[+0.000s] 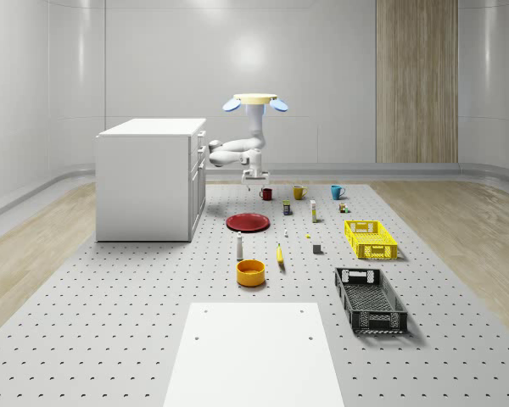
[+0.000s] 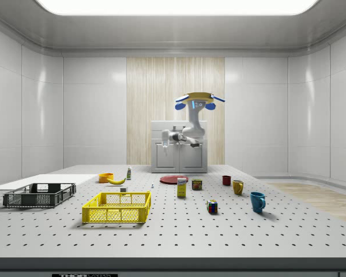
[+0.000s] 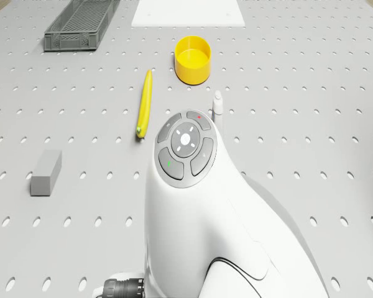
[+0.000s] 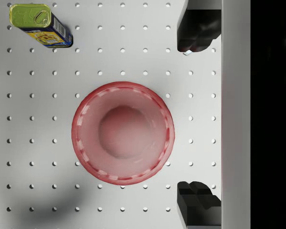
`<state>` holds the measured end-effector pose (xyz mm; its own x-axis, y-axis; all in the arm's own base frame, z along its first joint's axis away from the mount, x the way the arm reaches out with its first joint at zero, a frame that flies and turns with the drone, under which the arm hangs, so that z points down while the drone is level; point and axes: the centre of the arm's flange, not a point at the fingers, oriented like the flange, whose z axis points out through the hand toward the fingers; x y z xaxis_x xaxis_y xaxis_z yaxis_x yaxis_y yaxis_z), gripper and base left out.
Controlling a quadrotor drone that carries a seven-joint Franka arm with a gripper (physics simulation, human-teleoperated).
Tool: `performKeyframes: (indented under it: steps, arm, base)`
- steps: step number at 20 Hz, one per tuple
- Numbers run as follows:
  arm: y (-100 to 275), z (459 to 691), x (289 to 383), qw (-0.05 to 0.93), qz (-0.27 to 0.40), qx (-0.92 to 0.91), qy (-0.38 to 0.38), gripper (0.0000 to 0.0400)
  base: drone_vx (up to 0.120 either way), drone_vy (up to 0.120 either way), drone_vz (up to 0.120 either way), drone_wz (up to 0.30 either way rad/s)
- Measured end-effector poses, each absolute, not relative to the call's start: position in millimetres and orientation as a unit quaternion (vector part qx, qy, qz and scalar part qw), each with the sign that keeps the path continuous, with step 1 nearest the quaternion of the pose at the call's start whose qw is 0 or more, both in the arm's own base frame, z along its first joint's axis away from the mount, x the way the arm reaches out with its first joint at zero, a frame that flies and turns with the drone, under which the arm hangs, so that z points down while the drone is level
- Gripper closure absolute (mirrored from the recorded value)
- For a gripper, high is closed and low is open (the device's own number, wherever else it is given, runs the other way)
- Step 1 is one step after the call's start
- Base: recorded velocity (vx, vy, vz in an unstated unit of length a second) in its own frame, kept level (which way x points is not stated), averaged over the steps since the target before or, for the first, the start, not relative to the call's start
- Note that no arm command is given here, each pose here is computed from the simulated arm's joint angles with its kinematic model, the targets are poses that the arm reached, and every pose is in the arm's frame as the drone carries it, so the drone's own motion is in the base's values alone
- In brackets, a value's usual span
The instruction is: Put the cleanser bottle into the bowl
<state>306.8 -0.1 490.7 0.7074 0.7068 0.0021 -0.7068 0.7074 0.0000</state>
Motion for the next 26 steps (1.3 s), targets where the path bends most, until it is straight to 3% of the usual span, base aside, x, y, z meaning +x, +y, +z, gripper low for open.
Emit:
performKeyframes:
  steps: [26]
  arm:
    - [0.0,490.7,306.8,0.924,0.383,0.0,-0.001,0.0]
  base:
    - [0.12,0.0,0.0,0.0]
